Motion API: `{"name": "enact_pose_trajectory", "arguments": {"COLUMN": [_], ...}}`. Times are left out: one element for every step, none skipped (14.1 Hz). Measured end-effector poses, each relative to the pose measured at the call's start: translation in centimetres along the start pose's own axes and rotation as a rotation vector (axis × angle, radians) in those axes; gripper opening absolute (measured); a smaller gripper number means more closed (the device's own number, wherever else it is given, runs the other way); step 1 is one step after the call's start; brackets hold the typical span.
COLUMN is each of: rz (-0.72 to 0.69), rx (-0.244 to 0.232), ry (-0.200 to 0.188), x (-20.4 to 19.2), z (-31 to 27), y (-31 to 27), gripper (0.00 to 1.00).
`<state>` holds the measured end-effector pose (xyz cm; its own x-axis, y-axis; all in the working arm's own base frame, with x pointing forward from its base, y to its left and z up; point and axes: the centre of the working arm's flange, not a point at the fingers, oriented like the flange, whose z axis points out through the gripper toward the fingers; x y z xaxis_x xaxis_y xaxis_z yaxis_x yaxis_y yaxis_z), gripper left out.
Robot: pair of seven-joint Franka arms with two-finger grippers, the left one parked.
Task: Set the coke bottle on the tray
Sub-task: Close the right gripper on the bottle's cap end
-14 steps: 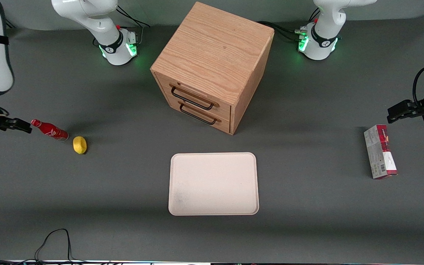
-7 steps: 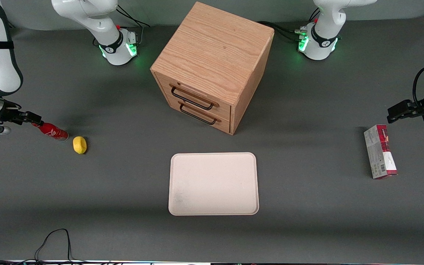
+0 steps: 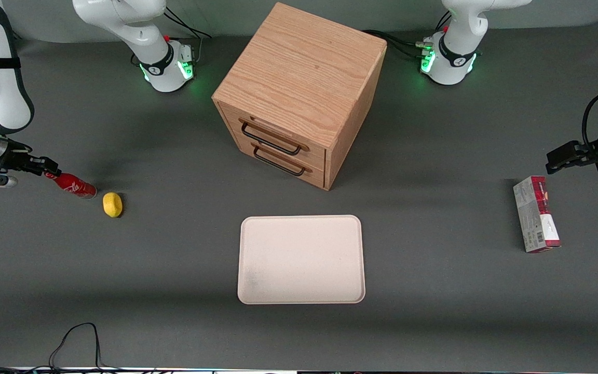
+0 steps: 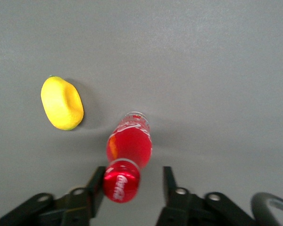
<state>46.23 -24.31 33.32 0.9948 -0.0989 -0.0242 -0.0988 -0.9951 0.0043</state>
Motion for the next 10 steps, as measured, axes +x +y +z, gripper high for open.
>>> {"name": "enact_pose_trajectory", "arguments": {"rz": [-0.002, -0.005, -0.011, -0.019, -0.028, -0.036, -0.042, -0.038, -0.030, -0.027], "rx": [-0.001, -0.002, -0.004, -0.005, -0.006, -0.005, -0.004, 0.002, 0.007, 0.011], "ry": [0.003, 0.009, 0.013, 0.015, 0.018, 0.022, 0.024, 0.015, 0.006, 0.004], "x": [0.1, 0.2, 0.3, 0.5, 0.8, 1.2, 1.8, 2.6, 3.7, 4.9], "z": [0.0, 0.0, 0.0, 0.0, 0.0, -0.1, -0.5, -1.4, -3.1, -5.3], "y": [-0.1, -0.3, -0.5, -1.0, -1.6, -2.4, -3.5, -4.7, -5.9, -6.9], "gripper": [0.39, 0.31, 0.31, 0.31, 0.31, 0.31, 0.31, 0.31, 0.31, 0.31]}}
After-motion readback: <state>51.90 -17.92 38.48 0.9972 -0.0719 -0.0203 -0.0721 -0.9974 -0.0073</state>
